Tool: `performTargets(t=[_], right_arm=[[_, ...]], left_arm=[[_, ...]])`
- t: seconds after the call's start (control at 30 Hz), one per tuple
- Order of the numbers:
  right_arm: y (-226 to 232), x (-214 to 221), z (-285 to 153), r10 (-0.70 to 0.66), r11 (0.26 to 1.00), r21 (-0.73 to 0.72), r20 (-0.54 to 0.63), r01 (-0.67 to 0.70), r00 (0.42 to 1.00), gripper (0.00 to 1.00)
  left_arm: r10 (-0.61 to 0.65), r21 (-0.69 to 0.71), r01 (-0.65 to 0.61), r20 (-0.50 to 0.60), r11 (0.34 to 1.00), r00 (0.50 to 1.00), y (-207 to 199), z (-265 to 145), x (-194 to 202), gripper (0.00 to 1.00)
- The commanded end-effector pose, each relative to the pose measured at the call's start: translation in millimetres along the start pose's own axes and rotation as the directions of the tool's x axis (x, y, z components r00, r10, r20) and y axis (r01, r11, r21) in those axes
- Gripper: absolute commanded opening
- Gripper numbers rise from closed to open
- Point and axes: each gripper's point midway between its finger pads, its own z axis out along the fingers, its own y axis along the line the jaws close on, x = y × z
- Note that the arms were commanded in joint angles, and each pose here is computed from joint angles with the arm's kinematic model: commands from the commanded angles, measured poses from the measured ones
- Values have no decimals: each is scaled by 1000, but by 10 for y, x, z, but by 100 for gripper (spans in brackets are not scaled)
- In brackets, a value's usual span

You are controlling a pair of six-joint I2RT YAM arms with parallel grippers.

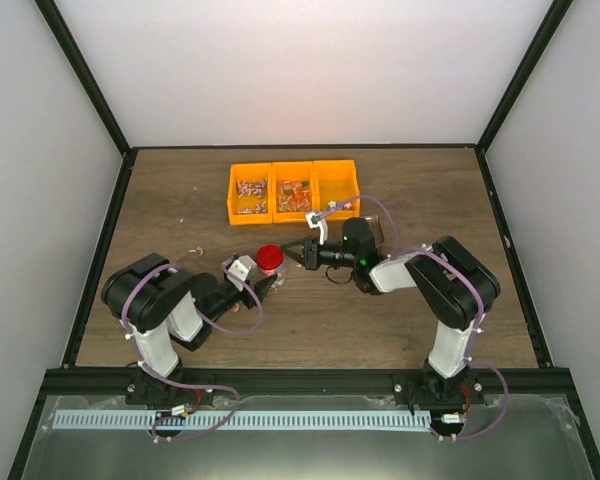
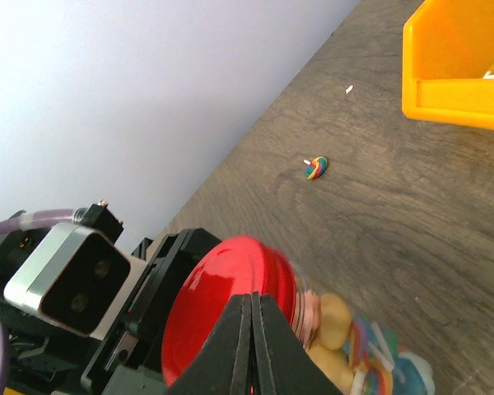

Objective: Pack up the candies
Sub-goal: Screw the bottle lid onto the packing bottle.

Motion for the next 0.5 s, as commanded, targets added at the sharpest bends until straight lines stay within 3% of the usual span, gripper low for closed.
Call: performTargets(t=[0.0, 0.2, 0.37, 0.47], right_arm=[[400, 451, -22, 26, 987, -151, -150, -49, 988, 1], [516, 567, -133, 17, 988, -149, -150, -39, 988, 1], [524, 352, -294, -15, 998, -57, -31, 13, 999, 1], [509, 221, -303, -15, 999, -41, -14, 15, 1000, 1]], left_arm=[[-44, -50, 41, -53, 998, 998, 111, 45, 142, 60], [-42, -38, 40, -50, 998, 998, 92, 47, 134, 60], [-32, -22, 31, -37, 999, 999, 57, 21, 114, 60], [-16, 9, 16, -29, 1000, 999, -6, -11, 116, 71]])
